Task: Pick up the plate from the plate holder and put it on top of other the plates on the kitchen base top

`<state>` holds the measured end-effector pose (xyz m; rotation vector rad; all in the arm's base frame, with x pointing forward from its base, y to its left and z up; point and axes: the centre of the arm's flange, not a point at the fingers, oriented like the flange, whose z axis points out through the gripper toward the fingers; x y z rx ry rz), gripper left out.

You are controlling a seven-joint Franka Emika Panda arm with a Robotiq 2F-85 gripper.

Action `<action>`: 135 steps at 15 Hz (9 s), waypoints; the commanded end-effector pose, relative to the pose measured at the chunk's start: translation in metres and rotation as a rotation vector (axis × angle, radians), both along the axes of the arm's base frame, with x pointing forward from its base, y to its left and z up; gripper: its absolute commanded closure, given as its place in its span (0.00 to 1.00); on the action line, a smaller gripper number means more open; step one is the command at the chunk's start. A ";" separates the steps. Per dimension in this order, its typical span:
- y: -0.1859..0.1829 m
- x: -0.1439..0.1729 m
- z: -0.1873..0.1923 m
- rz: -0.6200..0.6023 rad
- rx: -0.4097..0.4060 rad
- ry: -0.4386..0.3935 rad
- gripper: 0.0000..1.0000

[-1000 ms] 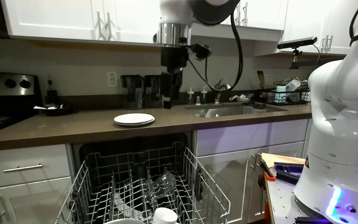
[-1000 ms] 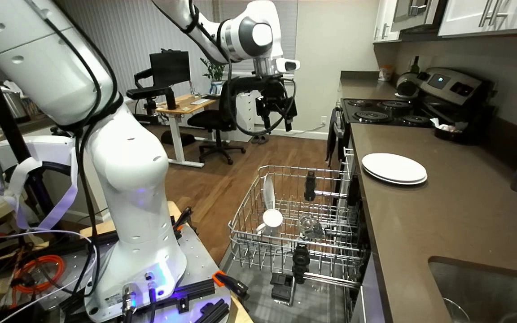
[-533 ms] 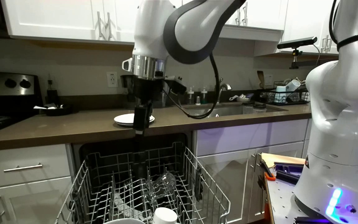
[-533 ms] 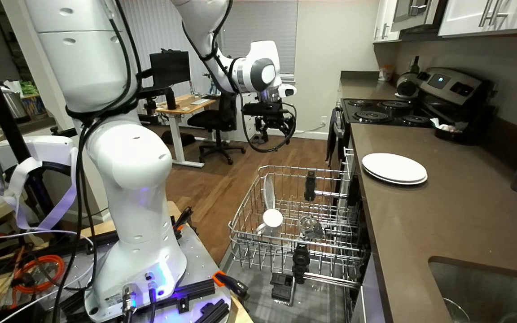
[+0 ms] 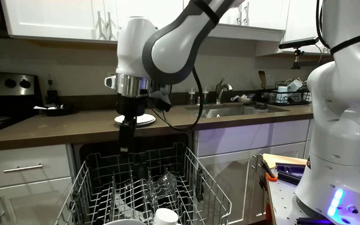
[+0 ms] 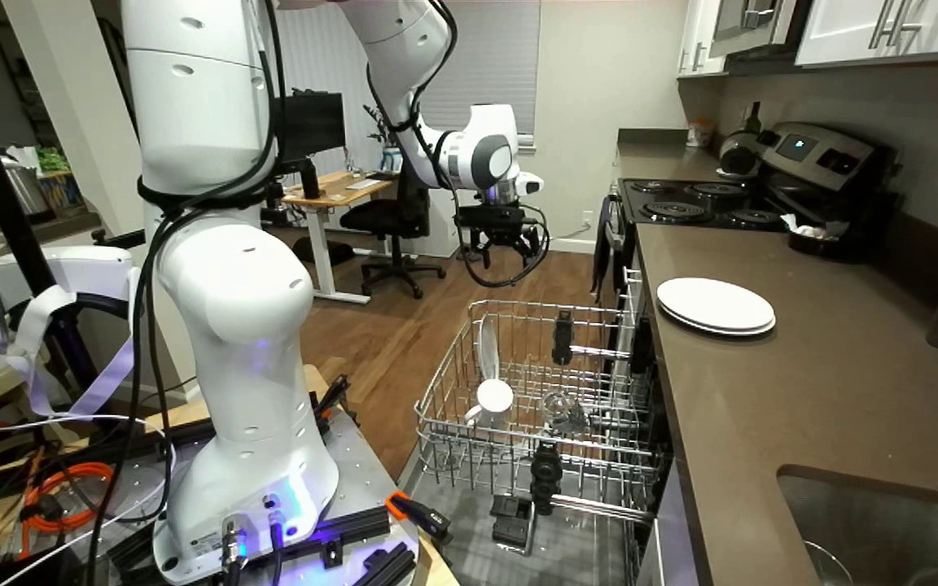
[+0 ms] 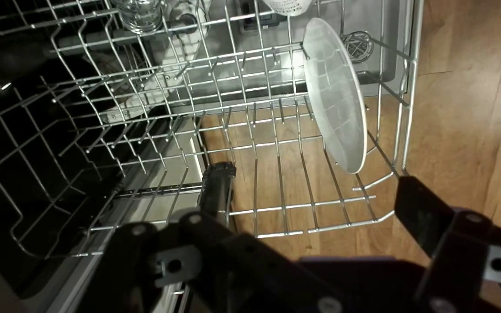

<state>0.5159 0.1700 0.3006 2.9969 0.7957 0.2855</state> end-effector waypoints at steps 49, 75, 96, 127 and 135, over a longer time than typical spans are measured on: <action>0.055 0.067 -0.189 0.245 0.093 0.335 0.95; 0.073 -0.004 0.058 0.016 -0.446 -0.175 0.91; -0.052 0.152 0.039 -0.386 -0.927 -0.395 0.91; -0.166 0.251 -0.039 -0.542 -0.957 -0.354 0.93; -0.165 0.247 -0.046 -0.511 -0.979 -0.318 0.93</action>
